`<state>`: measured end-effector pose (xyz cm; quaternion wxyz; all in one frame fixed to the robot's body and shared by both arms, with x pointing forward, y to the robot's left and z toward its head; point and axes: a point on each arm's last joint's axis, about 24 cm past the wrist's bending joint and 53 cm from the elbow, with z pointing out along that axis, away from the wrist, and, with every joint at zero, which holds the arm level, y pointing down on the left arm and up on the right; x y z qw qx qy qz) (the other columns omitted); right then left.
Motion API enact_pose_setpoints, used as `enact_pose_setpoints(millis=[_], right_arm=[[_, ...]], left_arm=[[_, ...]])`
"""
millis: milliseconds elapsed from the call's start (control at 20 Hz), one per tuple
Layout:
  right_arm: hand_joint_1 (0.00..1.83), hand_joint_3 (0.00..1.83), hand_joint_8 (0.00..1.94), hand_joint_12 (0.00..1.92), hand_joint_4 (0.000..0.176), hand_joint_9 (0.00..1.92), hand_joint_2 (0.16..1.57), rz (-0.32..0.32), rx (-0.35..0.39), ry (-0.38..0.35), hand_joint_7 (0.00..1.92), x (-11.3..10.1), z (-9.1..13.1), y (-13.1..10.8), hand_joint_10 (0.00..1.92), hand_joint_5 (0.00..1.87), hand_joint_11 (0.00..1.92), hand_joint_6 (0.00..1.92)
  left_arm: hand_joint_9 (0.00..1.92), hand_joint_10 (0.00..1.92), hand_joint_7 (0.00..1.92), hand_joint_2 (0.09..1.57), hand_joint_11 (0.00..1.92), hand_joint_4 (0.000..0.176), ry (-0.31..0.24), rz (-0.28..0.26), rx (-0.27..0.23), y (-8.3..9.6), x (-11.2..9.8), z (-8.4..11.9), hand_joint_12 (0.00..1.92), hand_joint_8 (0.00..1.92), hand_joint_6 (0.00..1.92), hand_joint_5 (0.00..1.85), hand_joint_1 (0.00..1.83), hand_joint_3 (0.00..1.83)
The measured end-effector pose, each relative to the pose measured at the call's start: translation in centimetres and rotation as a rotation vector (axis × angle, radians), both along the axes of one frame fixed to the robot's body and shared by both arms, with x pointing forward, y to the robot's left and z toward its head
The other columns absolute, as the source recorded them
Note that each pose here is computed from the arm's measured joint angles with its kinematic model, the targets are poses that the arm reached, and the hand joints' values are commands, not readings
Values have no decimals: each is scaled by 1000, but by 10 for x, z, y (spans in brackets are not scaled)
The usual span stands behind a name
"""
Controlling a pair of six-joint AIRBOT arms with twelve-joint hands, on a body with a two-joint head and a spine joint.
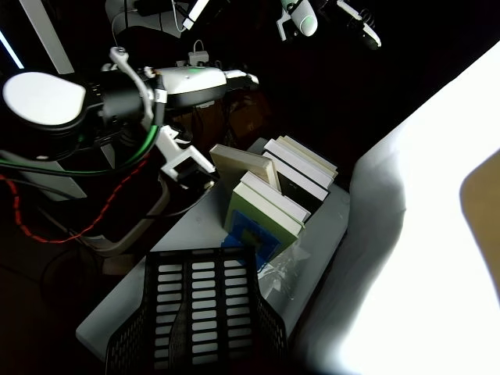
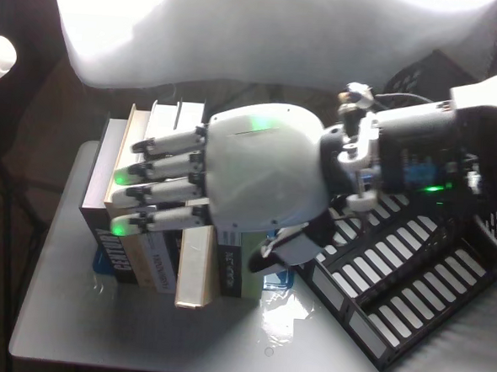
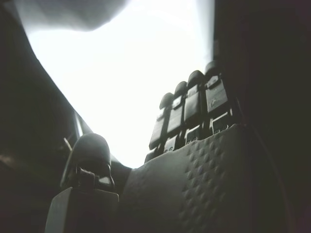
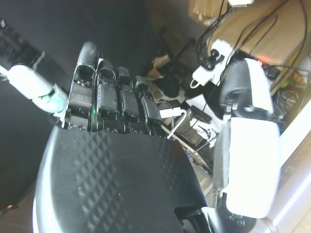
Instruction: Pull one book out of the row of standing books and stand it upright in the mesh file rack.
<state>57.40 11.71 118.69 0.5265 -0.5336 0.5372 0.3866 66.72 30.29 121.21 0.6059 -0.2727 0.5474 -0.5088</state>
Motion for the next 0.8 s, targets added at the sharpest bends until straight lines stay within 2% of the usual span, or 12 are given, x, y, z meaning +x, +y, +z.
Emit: enact_pose_setpoints(millis=[50,100,150,200,250,350,400,450,500,550,650,800], right_arm=[[652,7,0,31,0,0,1003,-1,0,1,0,1,-1,5,0,0,0,0],[656,17,0,17,0,0,1029,-6,-4,0,0,5,-4,11,0,0,12,0],[643,22,0,9,0,0,1045,-9,-10,-4,0,6,-6,16,0,0,2,0],[687,14,0,1,0,0,1033,-7,-18,-11,0,6,-9,20,0,0,0,0],[742,18,0,0,0,0,1045,-6,-25,-17,0,6,-12,25,0,0,0,0],[792,8,0,0,0,0,1031,2,-60,-29,0,3,-29,32,0,0,0,0],[725,10,0,0,0,21,1037,5,-73,-39,1,2,-34,34,8,7,0,3],[777,4,17,584,0,175,1012,18,-109,-69,130,0,-46,36,4,148,0,29],[763,16,14,704,0,171,1035,22,-124,-81,147,-1,-52,38,0,133,0,15],[759,18,13,728,0,169,1041,29,-138,-98,150,-1,-57,40,0,130,0,12],[758,18,12,734,0,169,1042,22,-154,-114,151,1,-61,43,0,129,0,11],[758,17,12,734,0,169,1043,23,-187,-165,152,5,-68,45,0,129,0,10]], left_arm=[[0,0,0,1382,0,13,0,-1,0,0,0,0,0,0,0,0,0,4],[0,0,0,1383,0,9,1,-1,1,0,0,0,0,0,2,4,0,5],[0,0,0,1381,0,14,2,-1,1,0,0,-1,0,0,3,7,0,3],[0,0,0,1385,0,2,3,-1,2,0,0,-1,0,0,6,15,0,5],[0,0,0,1389,0,0,3,0,0,0,0,-1,0,0,7,18,0,6],[0,0,0,1391,0,0,3,-1,1,0,0,-1,0,0,8,20,0,7],[0,0,0,1391,0,0,4,0,1,0,0,-1,0,0,7,18,0,6],[0,0,0,1389,0,0,4,0,1,0,0,-1,0,0,7,17,0,5],[0,0,0,1390,0,2,4,-1,2,-1,0,-1,0,0,6,15,0,5],[0,0,0,1402,0,0,5,-2,3,-1,0,-2,0,0,6,16,0,10],[0,0,0,1403,0,15,8,-2,3,-1,0,-2,0,0,3,10,0,10],[0,0,0,1402,0,15,16,-1,5,0,1,-4,0,0,2,7,0,8]])
